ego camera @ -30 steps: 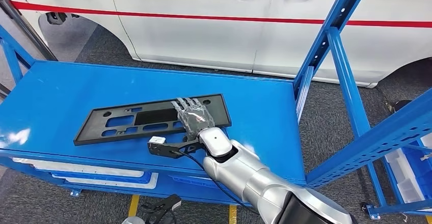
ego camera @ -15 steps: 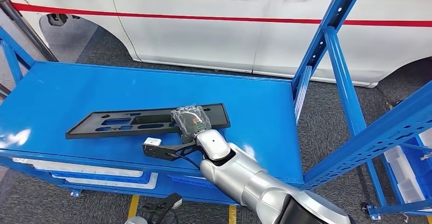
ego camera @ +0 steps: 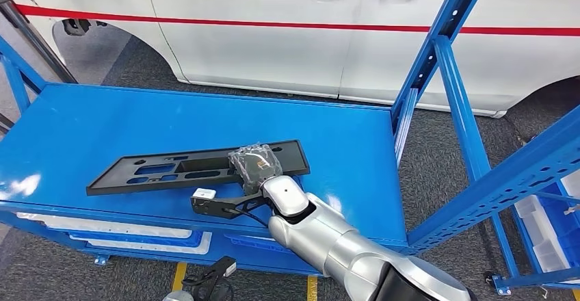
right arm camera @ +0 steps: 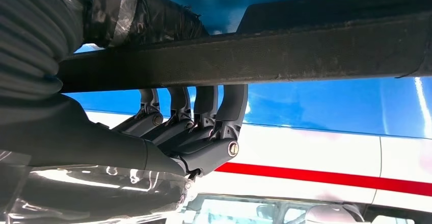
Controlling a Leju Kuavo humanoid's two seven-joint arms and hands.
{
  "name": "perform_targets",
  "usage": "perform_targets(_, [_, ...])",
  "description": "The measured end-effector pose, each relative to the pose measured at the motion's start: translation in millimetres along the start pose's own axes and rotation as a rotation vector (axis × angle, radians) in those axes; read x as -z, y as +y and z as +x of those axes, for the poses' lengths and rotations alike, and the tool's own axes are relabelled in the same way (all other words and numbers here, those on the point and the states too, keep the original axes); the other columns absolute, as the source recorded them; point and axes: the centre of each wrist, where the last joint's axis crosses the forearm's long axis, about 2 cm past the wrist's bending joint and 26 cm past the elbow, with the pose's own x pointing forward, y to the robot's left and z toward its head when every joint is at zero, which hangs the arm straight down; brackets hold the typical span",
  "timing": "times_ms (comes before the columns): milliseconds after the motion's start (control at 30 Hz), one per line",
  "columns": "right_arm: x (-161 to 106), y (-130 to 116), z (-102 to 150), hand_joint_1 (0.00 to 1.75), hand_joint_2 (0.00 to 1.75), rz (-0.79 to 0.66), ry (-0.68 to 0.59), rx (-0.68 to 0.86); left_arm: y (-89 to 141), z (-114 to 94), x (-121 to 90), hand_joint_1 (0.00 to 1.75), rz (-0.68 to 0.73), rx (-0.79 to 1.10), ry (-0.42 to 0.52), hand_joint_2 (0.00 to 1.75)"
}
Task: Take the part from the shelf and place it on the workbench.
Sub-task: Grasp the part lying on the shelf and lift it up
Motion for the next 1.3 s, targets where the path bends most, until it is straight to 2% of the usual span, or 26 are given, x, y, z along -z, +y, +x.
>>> perform_targets(400, [-0.4,0.8,1.0,1.75,1.75,0.003,-0.008,-0.006,1.3,-0.2,-0.2,0.00,0.003,-0.010,0.000,0.00])
perform_targets(533, [-0.6,0.8,1.6,1.75,1.75,0.004,-0.017,0.003,2.9,-1.0,-0.2,0.00,-0.001,-0.061,-0.004,1.75])
perform_targets(733, [-0.8,0.3,3.8,1.75,1.75,-0.016,-0.046,0.013,6.1,-3.1,-0.1,0.00,0.012,-0.111,-0.005,1.75])
perform_targets(833, [0.6,-6.3,5.9,1.75,1.75,-0.125,-0.133,0.011,7.7,-6.0,0.5,0.00,0.037,-0.122,-0.007,1.75])
perform_targets(900, [5.4,-23.6,10.4,1.75,1.75,-0.227,-0.238,-0.015,10.0,-8.6,0.7,0.00,0.034,-0.101,-0.013,1.75])
perform_targets(1000, [9.6,-62.7,25.6,1.75,1.75,-0.343,-0.368,-0.052,17.6,-14.9,0.8,0.00,0.024,-0.072,-0.029,1.75])
perform_targets(1067, [4.7,-83.7,32.8,1.75,1.75,-0.425,-0.435,-0.069,21.3,-21.8,1.8,0.00,0.030,-0.070,-0.037,1.75])
perform_targets(1133, [-2.8,-93.8,35.5,1.75,1.75,-0.500,-0.483,-0.085,23.8,-29.5,3.0,0.00,0.037,-0.072,-0.039,1.75])
perform_targets(1300, [-21.5,-84.5,38.0,1.75,1.75,-0.575,-0.528,-0.063,28.4,-45.9,5.5,0.00,0.052,-0.085,-0.031,1.75])
